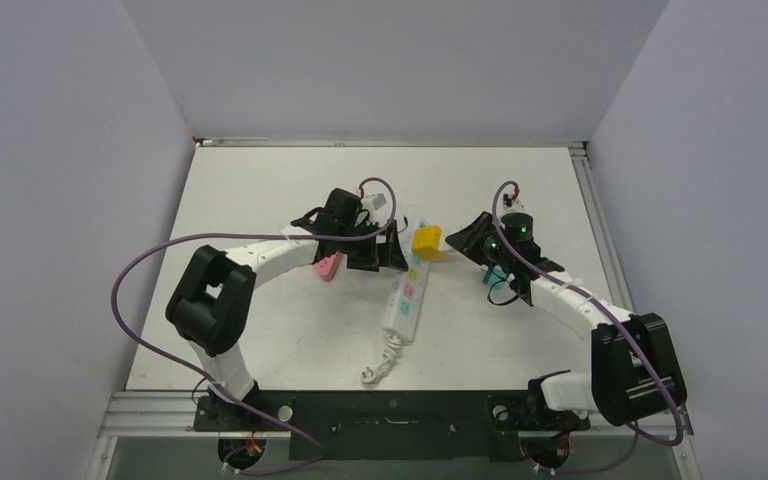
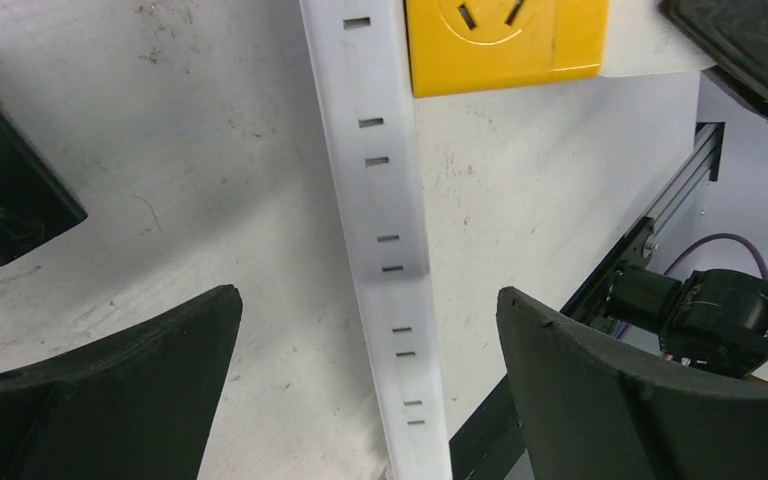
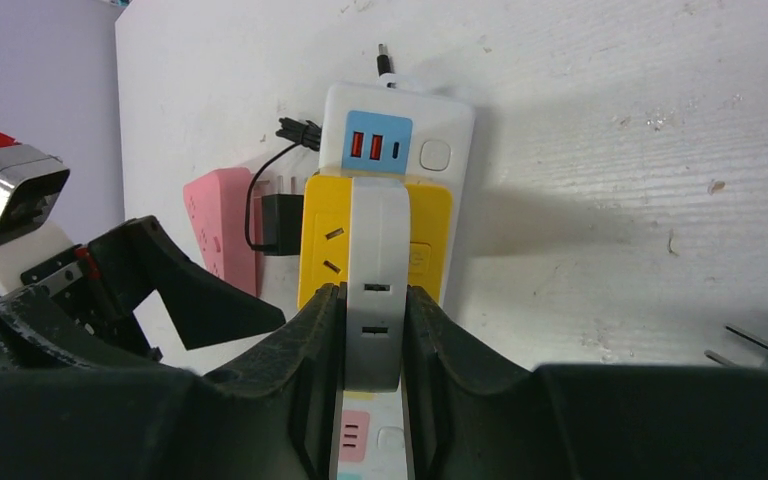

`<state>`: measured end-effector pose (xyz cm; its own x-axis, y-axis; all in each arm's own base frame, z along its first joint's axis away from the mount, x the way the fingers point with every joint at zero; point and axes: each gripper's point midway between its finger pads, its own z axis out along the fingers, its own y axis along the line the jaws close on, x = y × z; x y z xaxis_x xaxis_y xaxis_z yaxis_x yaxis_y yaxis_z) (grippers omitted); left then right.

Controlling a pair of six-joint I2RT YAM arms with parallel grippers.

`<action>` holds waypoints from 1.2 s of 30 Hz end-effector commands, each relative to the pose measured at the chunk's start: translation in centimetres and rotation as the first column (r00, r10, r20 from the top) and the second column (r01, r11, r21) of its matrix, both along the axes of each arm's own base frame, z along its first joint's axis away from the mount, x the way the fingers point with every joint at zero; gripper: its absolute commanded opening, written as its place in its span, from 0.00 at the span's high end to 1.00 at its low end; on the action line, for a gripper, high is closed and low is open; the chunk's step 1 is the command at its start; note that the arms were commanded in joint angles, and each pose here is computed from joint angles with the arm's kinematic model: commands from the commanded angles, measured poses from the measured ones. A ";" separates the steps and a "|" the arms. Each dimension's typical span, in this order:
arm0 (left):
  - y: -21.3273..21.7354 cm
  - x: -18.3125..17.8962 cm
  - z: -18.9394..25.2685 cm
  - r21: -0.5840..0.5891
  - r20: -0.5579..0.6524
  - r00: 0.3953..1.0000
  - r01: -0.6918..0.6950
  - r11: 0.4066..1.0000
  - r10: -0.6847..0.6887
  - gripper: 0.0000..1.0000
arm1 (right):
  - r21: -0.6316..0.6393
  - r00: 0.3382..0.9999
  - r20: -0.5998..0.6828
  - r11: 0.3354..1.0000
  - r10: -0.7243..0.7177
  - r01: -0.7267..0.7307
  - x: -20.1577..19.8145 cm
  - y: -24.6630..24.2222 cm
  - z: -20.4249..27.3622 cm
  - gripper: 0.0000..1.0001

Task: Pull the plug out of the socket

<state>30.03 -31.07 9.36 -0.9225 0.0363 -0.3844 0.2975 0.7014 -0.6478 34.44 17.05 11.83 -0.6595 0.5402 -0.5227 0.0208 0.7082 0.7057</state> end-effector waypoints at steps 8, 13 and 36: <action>-2.5 -0.2 -1.8 0.078 0.013 0.997 0.074 0.994 -0.076 0.06 | -0.033 0.997 -0.051 0.998 0.058 -0.060 -2.7 0.3 -1.3 0.92; -2.3 -0.4 -2.7 0.181 0.059 0.994 0.084 0.980 -0.096 0.22 | -0.037 0.997 -0.051 0.997 0.059 -0.061 -2.9 0.3 -1.3 0.93; -2.8 -1.8 -4.7 0.159 -0.043 0.996 0.089 0.983 -0.083 1.00 | -0.075 0.998 -0.026 0.996 0.051 -0.053 -2.7 1.1 -0.4 0.95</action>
